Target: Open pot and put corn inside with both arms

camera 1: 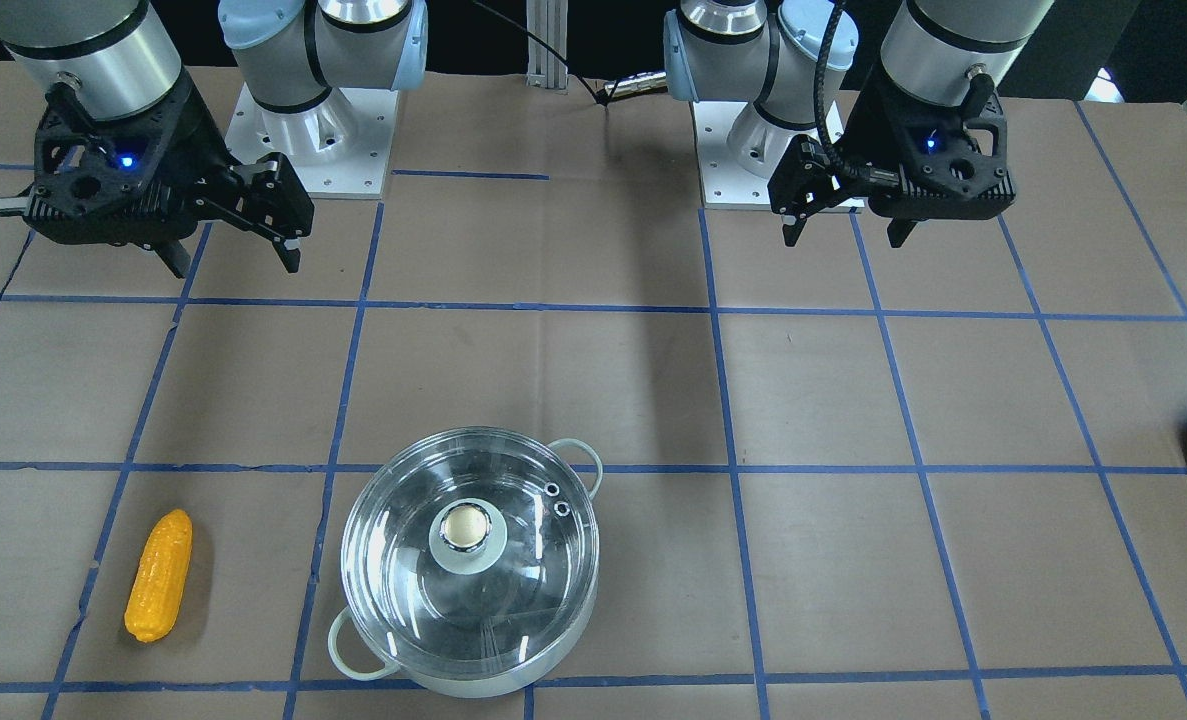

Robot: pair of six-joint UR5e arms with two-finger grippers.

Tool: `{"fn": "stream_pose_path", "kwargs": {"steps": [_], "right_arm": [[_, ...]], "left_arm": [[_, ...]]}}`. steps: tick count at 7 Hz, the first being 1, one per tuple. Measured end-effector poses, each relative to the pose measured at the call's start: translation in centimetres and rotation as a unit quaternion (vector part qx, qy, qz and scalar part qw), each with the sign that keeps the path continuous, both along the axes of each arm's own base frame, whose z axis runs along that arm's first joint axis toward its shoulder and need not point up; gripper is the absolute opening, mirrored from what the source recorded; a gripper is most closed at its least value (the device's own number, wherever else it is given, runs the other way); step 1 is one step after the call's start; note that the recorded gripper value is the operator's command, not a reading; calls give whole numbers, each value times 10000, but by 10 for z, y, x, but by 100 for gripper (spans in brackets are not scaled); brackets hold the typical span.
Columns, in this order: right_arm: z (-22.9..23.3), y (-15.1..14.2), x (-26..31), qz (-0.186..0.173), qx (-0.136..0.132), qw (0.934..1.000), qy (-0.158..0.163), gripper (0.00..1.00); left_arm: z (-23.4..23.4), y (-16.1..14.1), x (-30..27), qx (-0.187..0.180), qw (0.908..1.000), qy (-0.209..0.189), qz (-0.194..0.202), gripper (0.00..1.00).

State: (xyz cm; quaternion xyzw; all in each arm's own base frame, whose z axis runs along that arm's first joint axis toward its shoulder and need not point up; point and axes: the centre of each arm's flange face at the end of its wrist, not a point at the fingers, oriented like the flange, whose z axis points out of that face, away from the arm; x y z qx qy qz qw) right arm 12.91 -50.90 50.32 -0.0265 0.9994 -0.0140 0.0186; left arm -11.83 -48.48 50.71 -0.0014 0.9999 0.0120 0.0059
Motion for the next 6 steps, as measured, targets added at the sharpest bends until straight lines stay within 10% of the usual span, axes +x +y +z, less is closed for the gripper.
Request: {"fn": "stream_pose_path", "kwargs": {"steps": [6], "right_arm": [[-1, -1, -6, 140, 10, 9999, 43, 92]], "left_arm": [[2, -41, -36, -334, 9993, 31, -178, 100]]}}
